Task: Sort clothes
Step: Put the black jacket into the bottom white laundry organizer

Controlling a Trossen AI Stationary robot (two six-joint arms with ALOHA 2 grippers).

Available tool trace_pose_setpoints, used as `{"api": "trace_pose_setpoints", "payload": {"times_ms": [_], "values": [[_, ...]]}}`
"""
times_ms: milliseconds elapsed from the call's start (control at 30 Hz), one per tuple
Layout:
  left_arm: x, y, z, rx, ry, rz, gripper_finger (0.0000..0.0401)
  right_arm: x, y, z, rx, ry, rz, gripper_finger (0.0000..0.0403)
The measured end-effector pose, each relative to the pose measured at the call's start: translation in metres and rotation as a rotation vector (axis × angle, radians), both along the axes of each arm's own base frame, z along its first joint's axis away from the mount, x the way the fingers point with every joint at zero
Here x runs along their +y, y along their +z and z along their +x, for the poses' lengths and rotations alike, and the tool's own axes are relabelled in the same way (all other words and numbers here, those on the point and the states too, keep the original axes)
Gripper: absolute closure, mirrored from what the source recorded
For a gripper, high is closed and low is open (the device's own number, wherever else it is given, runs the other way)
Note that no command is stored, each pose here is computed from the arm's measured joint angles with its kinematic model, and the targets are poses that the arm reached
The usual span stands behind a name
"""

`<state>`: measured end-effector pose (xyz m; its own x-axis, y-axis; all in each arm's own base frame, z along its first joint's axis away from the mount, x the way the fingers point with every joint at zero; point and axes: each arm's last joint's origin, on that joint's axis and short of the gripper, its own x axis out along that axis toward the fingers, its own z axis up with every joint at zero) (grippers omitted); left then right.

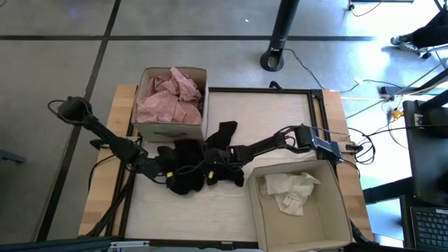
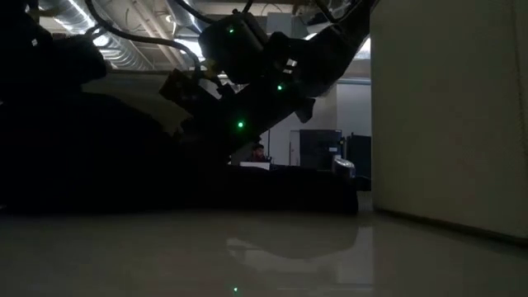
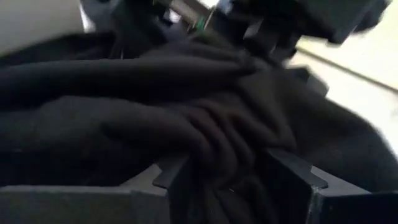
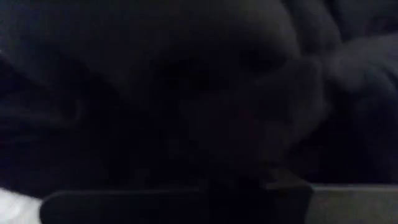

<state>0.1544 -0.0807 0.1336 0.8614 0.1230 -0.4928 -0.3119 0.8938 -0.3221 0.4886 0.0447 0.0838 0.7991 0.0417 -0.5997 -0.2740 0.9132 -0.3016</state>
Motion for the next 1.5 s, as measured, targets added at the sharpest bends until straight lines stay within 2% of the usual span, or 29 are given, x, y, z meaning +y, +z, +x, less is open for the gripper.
{"api": "trace_pose_setpoints", "payload": {"times_ms": [133, 333, 467, 633, 733, 900, 967, 1067, 1500], "values": [[-0.004, 0.007, 0.002, -0.047, 0.011, 0.052, 0.0242, 0.009, 0.008, 0.001, -0.062, -0.027, -0.054, 0.0364], [-0.014, 0.022, 0.005, -0.1, -0.012, 0.116, 0.0242, 0.031, 0.037, -0.005, -0.108, -0.014, -0.217, 0.0369], [-0.022, 0.031, 0.006, -0.134, -0.033, 0.103, 0.0242, 0.046, 0.078, -0.012, -0.182, -0.012, -0.288, 0.0369], [-0.034, 0.039, 0.004, -0.142, -0.115, 0.118, 0.0242, 0.057, 0.127, -0.029, -0.224, -0.032, -0.381, 0.0369], [-0.04, 0.051, 0.002, -0.182, -0.146, 0.114, 0.0242, 0.06, 0.176, -0.044, -0.308, -0.07, -0.384, 0.0369], [-0.044, 0.065, -0.004, -0.23, -0.194, 0.119, 0.0242, 0.06, 0.214, -0.063, -0.357, -0.064, -0.415, 0.0369], [-0.045, 0.069, -0.006, -0.252, -0.205, 0.11, 0.0242, 0.061, 0.238, -0.074, -0.403, -0.075, -0.432, 0.0369], [-0.046, 0.07, -0.009, -0.251, -0.228, 0.109, 0.0242, 0.057, 0.274, -0.09, -0.469, -0.111, -0.45, 0.0369], [-0.048, 0.069, -0.011, -0.241, -0.243, 0.122, 0.0242, 0.055, 0.39, -0.155, -0.547, -0.179, -0.534, 0.037]]}}
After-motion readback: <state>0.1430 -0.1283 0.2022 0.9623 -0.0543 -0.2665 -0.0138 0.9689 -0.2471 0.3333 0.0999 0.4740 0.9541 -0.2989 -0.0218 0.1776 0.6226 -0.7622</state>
